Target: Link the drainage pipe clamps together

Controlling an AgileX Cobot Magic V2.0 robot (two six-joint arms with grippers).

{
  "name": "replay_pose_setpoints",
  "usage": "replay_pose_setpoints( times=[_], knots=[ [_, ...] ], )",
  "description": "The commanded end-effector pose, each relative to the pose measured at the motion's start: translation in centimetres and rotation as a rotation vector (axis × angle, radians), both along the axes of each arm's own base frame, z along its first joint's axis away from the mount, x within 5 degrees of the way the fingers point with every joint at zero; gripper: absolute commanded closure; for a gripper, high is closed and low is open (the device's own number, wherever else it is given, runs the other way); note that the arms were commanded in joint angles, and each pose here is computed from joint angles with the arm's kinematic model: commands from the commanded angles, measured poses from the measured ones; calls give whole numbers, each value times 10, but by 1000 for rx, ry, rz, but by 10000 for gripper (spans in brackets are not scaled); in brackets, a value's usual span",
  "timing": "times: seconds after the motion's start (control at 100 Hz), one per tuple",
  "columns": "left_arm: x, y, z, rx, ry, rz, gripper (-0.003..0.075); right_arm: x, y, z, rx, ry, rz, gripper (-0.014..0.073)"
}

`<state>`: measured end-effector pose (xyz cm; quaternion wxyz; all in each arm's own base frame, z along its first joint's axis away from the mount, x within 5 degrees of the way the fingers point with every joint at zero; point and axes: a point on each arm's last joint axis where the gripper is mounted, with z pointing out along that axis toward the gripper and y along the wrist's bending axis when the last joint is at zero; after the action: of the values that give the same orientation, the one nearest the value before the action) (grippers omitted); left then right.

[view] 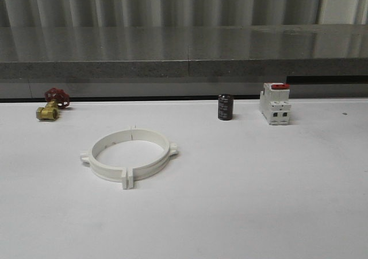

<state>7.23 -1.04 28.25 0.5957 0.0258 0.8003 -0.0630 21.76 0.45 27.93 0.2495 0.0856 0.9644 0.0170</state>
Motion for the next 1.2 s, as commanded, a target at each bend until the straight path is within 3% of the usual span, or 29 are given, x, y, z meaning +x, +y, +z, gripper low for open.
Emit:
replay_pose_setpoints(
  times=[0.0,0.49,0.76,0.93,1.19],
  knots=[
    [1,0,15,-17,-92,4,741,-14,-3,15,-19,-149,27,657],
    [1,0,15,-17,-92,4,741,-99,-3,4,-17,-633,50,658],
    [1,0,15,-17,-92,4,741,-121,-6,-3,-70,-717,53,662],
    [1,0,15,-17,-92,4,741,-131,-6,-11,-123,-867,77,662],
    [1,0,15,-17,-92,4,741,-142,-5,-43,-149,-1005,96,662]
  ],
)
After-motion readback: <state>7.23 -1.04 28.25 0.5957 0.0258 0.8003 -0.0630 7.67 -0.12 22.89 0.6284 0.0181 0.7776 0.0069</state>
